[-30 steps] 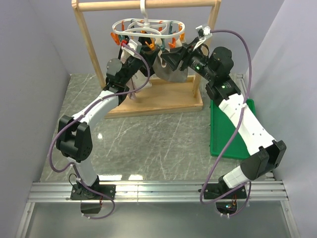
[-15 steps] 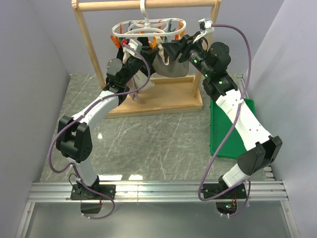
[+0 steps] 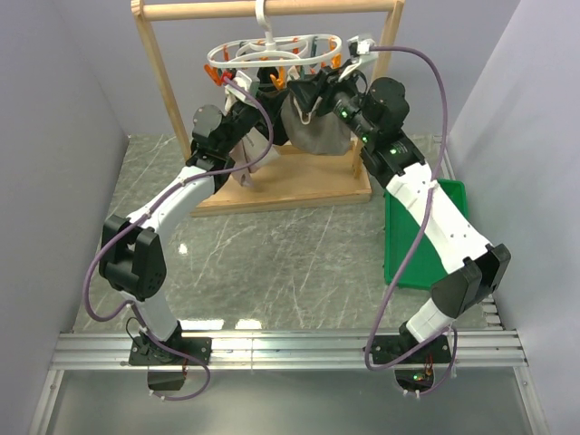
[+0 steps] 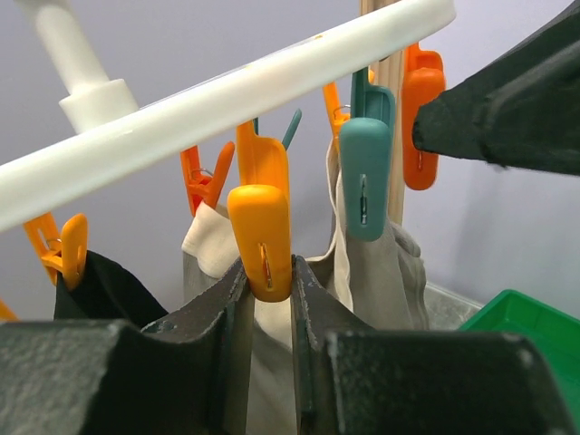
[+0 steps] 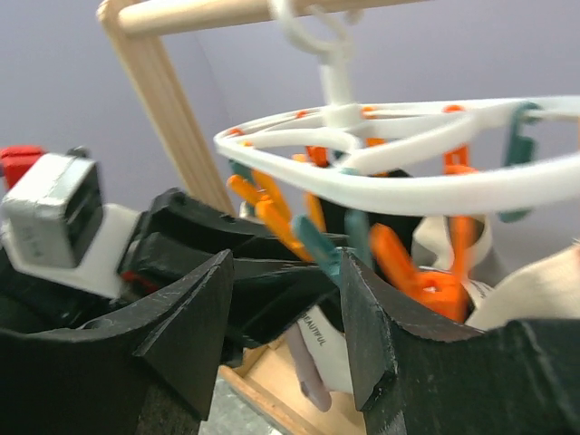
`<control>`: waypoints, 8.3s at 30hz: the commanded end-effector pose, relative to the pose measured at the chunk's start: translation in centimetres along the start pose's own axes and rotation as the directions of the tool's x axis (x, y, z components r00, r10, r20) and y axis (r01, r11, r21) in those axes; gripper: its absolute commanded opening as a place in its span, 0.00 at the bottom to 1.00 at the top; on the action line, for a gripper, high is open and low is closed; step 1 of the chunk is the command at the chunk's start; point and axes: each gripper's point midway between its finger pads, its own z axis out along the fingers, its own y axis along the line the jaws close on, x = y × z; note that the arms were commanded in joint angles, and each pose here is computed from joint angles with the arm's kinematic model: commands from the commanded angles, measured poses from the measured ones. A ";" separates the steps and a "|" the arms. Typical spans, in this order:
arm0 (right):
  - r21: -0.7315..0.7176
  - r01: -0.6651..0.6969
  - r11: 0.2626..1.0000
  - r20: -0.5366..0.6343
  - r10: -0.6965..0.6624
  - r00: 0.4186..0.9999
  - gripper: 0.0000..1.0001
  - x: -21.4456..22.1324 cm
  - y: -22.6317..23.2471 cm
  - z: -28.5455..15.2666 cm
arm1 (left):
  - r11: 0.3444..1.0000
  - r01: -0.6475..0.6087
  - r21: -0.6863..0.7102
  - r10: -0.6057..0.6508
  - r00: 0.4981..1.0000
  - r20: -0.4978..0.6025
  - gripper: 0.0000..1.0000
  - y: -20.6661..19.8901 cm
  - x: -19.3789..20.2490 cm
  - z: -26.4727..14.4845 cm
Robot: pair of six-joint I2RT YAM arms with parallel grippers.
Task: Clip the underwear to the hanger
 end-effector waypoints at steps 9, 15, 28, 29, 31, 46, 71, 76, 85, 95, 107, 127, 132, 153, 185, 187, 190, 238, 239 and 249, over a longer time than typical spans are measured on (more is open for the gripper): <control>-0.072 0.107 0.992 0.091 -0.100 0.991 0.66 -3.3 3.9 0.0 | 0.997 -0.063 0.050 0.060 0.996 0.060 0.01 -1.6 -4.3 -0.8; -0.038 0.082 0.996 0.067 -0.079 0.995 0.69 -2.7 2.9 1.9 | 0.995 -0.070 0.068 0.066 0.996 0.063 0.00 -1.9 -4.6 -0.8; -0.024 0.037 0.999 0.033 -0.036 0.999 0.69 0.2 1.9 3.7 | 0.992 -0.067 0.105 0.061 0.996 0.059 0.00 -2.5 -4.6 -1.0; -0.029 0.035 0.999 0.038 -0.034 0.999 0.69 0.1 2.0 3.7 | 0.992 -0.067 0.110 0.060 0.996 0.059 0.00 -2.7 -4.6 -1.0; -0.028 0.032 0.999 0.029 -0.031 0.999 0.69 0.5 1.8 3.8 | 0.992 -0.063 0.110 0.057 0.997 0.058 0.00 -2.7 -4.5 -0.9; -0.070 0.100 0.992 0.113 -0.092 0.989 0.70 -4.4 5.7 -0.9 | 0.992 -0.058 0.110 0.053 0.998 0.043 0.00 -2.5 -4.3 -0.9; -0.076 0.052 0.996 -0.004 -0.052 0.999 0.66 -0.1 6.5 0.3 | 0.990 -0.029 0.140 0.023 0.999 0.047 0.00 -3.0 -5.0 -0.8; -0.054 0.024 0.998 -0.010 -0.024 1.000 0.65 0.7 6.0 1.5 | 0.988 -0.027 0.153 0.019 0.998 0.052 0.00 -3.2 -5.4 -0.9; 0.090 0.031 0.996 -0.006 -0.030 1.000 0.63 1.8 2.6 2.7 | 0.985 -0.018 0.172 0.008 0.998 0.056 0.00 -3.4 -5.9 -1.3; -0.012 -0.013 1.000 0.023 0.014 1.000 0.64 1.7 2.6 4.0 | 0.972 0.017 0.236 -0.028 0.999 0.044 0.00 -4.2 -5.6 -1.7; -0.073 -0.040 0.996 0.080 0.046 0.996 0.64 0.0 2.7 5.1 | 0.950 0.044 0.310 -0.052 0.998 0.019 0.00 -5.3 -5.4 -2.2; -0.097 -0.098 0.990 0.091 0.107 0.990 0.00 -0.7 2.9 5.4 | 0.921 0.080 0.381 -0.078 0.997 -0.020 0.11 -6.1 -5.0 -2.7; -0.085 -0.113 0.990 0.094 0.121 0.988 0.00 -0.8 2.7 5.5 | 0.929 0.072 0.363 -0.062 0.997 -0.038 0.30 -5.8 -4.9 -3.2; 0.032 -0.093 0.995 0.096 0.089 0.991 0.00 -0.4 0.8 5.2 | 0.645 -0.359 0.675 0.666 0.698 -0.265 0.56 -4.7 2.7 -15.1; 0.098 -0.059 0.993 0.086 0.050 0.995 0.00 -0.2 3.1 4.5 | 0.412 -0.302 0.860 0.908 0.217 -0.359 0.80 2.2 15.6 -10.6; 0.099 -0.059 0.993 0.084 0.051 0.995 0.00 -0.1 3.2 4.6 | 0.413 -0.314 0.855 0.908 0.211 -0.361 0.80 2.5 15.9 -10.2; 0.099 -0.059 0.993 0.084 0.051 0.995 0.00 -0.1 3.2 4.6 | 0.410 -0.339 0.847 0.910 0.206 -0.359 0.80 2.8 16.0 -9.7; 0.128 -0.068 0.989 0.073 0.059 0.996 0.00 0.2 2.8 4.2 | 0.386 -0.303 0.871 0.919 0.049 -0.390 0.99 6.5 17.9 -9.8; 0.127 -0.068 0.990 0.071 0.059 0.996 0.00 0.2 2.8 4.1 | 0.388 -0.306 0.869 0.917 0.040 -0.396 0.99 6.9 18.0 -9.8; 0.124 -0.075 0.989 0.076 0.066 0.995 0.00 -0.3 3.0 3.9 | 0.399 -0.249 0.882 0.909 -0.018 -0.416 0.81 8.6 19.5 -11.4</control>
